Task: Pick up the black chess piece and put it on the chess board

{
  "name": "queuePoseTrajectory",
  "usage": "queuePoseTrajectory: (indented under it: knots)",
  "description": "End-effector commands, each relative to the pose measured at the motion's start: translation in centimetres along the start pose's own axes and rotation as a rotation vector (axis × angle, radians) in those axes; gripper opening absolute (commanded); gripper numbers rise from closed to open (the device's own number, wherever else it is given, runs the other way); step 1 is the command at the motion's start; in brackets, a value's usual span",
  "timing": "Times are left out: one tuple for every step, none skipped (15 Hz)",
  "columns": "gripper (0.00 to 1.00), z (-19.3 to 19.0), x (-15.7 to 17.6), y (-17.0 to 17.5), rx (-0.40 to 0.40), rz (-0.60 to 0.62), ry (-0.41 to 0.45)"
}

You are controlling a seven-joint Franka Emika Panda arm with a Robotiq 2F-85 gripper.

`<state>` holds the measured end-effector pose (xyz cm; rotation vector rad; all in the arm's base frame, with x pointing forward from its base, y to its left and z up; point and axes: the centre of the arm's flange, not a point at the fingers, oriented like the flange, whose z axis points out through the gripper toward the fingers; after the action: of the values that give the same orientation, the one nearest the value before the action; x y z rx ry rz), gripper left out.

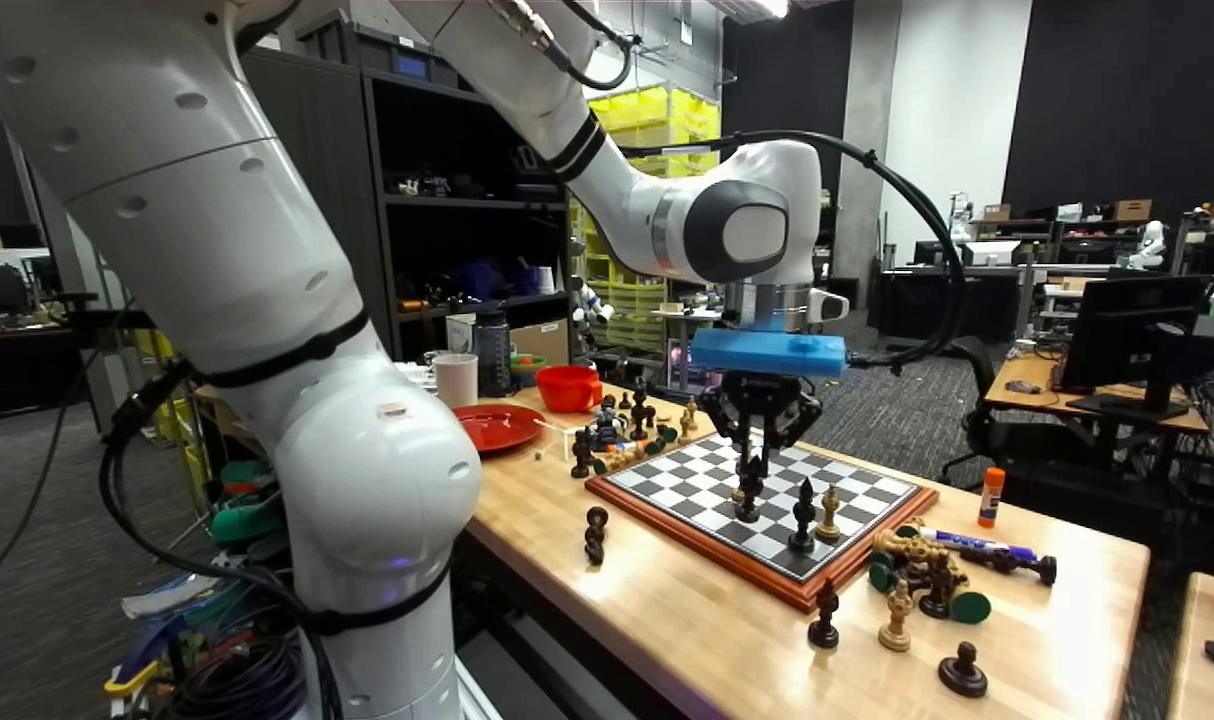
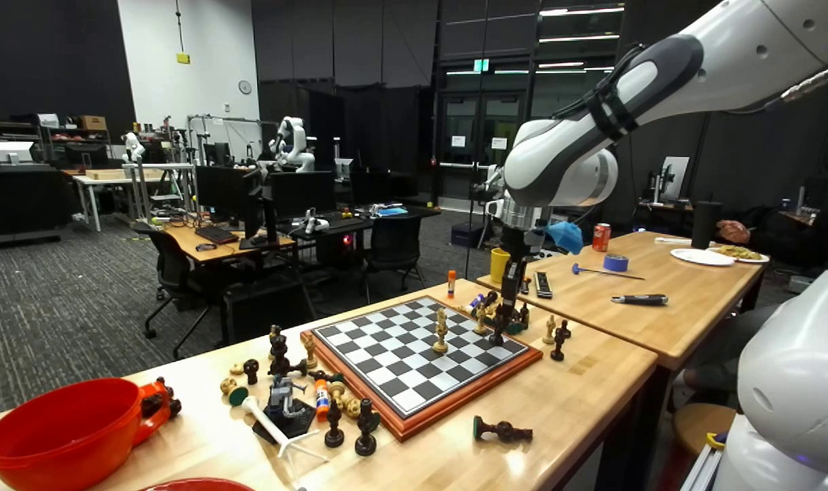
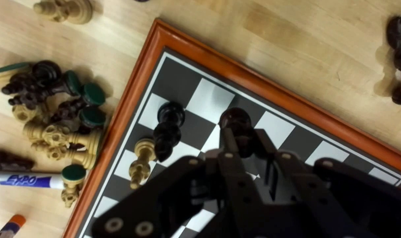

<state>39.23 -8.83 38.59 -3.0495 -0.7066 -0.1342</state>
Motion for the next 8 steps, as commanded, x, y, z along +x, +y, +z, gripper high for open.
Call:
queuePoseTrajectory:
  knots:
    - [0.05, -0.3, 1.2, -1.3, -0.094, -0.018, 0.022]
    - [0.05, -0.2, 1.5, -1.4, -0.117, -0.021, 0.016]
    - [0.05, -0.1, 1.8, -1.5, -0.136, -0.021, 0.008]
    - [0.05, 0.0, 2.0, -1.6, -0.16, -0.016, -0.008]
    - [0.05, 0.1, 2.1, -1.6, -0.18, -0.012, -0.034]
    - [0.05, 0.3, 2.2, -1.7, -0.194, -0.011, -0.05]
    - [0.05, 0.4, 2.3, -1.7, -0.2, -0.008, -0.068]
    - [0.05, 0.6, 2.2, -1.8, -0.199, -0.008, -0.085]
